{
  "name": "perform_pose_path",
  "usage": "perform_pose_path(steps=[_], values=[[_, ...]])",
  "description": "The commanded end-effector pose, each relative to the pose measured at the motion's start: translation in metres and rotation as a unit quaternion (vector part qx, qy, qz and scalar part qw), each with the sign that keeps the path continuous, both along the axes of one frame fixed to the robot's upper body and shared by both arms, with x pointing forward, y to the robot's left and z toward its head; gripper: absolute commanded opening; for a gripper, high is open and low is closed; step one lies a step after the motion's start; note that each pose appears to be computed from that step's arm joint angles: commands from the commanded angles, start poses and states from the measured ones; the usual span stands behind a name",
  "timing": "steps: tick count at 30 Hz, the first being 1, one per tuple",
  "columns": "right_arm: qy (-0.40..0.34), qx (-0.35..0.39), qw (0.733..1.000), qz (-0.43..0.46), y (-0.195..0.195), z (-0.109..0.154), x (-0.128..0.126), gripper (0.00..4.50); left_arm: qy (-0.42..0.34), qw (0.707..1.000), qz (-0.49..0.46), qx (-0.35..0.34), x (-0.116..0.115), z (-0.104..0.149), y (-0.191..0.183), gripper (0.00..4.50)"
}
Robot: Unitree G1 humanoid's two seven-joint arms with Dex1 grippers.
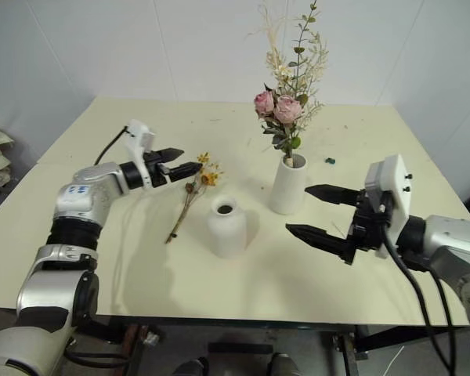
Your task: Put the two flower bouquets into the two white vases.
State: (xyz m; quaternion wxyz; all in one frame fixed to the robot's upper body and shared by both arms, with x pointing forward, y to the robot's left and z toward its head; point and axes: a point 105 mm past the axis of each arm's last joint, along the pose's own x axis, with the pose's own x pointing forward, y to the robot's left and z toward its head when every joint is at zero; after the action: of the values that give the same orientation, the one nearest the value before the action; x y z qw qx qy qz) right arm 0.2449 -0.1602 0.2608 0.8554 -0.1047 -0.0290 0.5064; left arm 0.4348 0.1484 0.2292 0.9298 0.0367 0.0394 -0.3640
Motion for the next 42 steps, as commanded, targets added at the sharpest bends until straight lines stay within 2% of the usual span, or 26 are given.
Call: perform_pose_path(steps=[1,8,16,28,36,39,42], values=[[-0.002,-0.023,1.000,0.002,-0.009,0.005,-0.007,4.48,-0.005,0.996,0.069,0.060,0.007,0.015,0.006,4.50],[0.010,-0.030,1.000,0.004,-0.015,0.009,-0.006,4.48,0.051,0.990,0.093,0.097,-0.008,0.010,0.016,4.50],[0.016,-0.036,0.999,0.009,-0.014,0.011,0.001,4.48,0.195,0.967,0.110,0.121,-0.043,-0.018,0.018,4.50],[0.035,-0.015,0.999,0.029,-0.017,0.007,-0.003,4.48,0.260,0.944,0.136,0.149,-0.041,-0.051,0.023,4.50],[0.034,-0.010,0.999,0.014,-0.019,0.004,-0.004,4.48,0.273,0.942,0.111,0.162,-0.036,-0.064,0.005,4.50],[0.033,-0.012,0.999,0.005,-0.021,0.004,-0.003,4.50,0.268,0.937,0.125,0.187,-0.030,-0.073,0.008,3.90],[0.032,-0.015,0.999,-0.001,-0.023,0.004,-0.004,4.50,0.269,0.934,0.120,0.202,-0.029,-0.078,0.008,2.94]])
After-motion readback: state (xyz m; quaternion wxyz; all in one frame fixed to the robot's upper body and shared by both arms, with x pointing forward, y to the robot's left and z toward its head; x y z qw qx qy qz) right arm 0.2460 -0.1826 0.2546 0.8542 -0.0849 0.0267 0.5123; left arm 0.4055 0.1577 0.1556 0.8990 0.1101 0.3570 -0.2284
